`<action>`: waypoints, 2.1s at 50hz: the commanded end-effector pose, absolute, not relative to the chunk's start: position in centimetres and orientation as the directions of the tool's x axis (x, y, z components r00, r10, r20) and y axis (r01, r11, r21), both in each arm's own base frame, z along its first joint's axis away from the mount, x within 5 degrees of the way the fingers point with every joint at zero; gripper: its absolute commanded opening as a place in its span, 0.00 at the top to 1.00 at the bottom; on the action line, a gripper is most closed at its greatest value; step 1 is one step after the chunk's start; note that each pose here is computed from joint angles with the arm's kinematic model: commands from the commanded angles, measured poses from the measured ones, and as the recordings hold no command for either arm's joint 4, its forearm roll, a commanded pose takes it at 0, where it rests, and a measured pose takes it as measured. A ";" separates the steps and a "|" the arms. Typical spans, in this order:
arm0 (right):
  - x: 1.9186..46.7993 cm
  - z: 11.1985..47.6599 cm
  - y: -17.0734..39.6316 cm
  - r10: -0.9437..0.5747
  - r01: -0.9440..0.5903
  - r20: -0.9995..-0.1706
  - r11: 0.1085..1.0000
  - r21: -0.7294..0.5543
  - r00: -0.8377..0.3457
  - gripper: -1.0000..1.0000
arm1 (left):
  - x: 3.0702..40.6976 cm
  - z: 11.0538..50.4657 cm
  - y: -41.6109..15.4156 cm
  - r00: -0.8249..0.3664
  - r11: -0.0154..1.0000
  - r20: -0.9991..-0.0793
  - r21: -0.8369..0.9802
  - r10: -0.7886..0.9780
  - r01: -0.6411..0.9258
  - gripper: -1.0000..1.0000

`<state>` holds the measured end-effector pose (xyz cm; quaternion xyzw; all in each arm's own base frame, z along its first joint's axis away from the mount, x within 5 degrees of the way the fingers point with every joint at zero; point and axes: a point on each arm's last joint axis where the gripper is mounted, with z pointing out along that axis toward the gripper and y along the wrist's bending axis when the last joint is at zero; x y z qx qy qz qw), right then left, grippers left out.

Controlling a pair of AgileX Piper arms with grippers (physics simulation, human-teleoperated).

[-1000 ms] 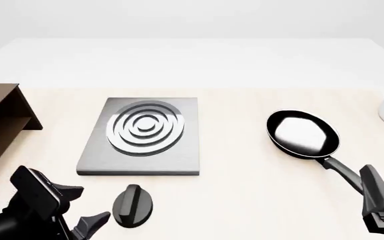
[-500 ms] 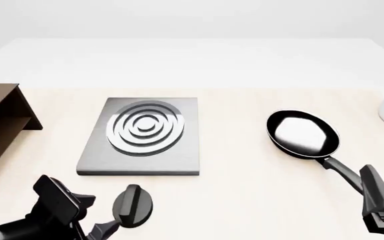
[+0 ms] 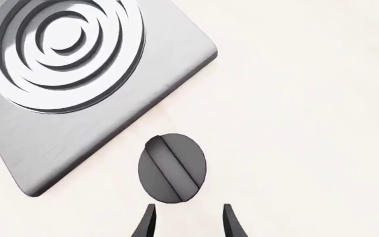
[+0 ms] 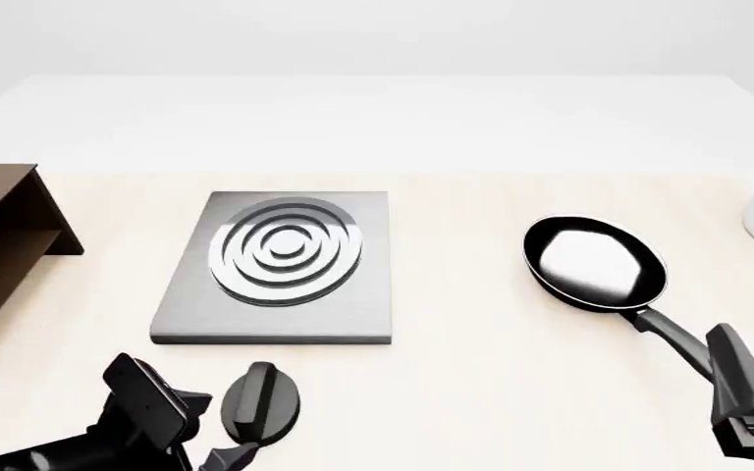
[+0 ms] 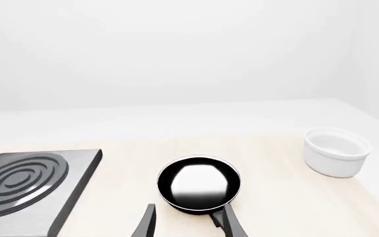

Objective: Turn on the stove and put the frying pan on it.

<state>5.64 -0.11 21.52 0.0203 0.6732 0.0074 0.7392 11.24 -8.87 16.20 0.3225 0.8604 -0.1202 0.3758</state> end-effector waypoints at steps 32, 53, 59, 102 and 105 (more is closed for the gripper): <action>5.6 21.6 -0.1 0.026 0.015 -0.995 1.000 0.028 0.098 0.00 | 11.7 13.7 -10.7 -0.522 0.736 -0.701 0.005 0.486 0.677 0.00; 5.6 21.6 -0.1 0.026 0.014 -0.995 1.000 0.027 0.098 0.00 | 11.8 12.8 -11.2 -0.525 0.725 -0.691 0.000 0.498 0.689 0.00; 5.6 21.6 -0.1 0.025 0.014 -0.995 1.000 0.027 0.098 0.00 | 11.7 12.6 -11.2 -0.524 0.723 -0.689 0.000 0.501 0.691 0.00; 5.6 21.6 -0.1 0.030 0.014 -0.994 0.999 0.031 0.101 0.00 | 13.0 15.1 -14.3 -0.457 0.665 -0.718 0.011 0.525 0.746 0.00; 5.6 21.6 -0.1 0.030 0.014 -0.994 0.999 0.031 0.101 0.00 | 12.6 15.8 -14.3 -0.450 0.659 -0.725 0.006 0.521 0.752 0.00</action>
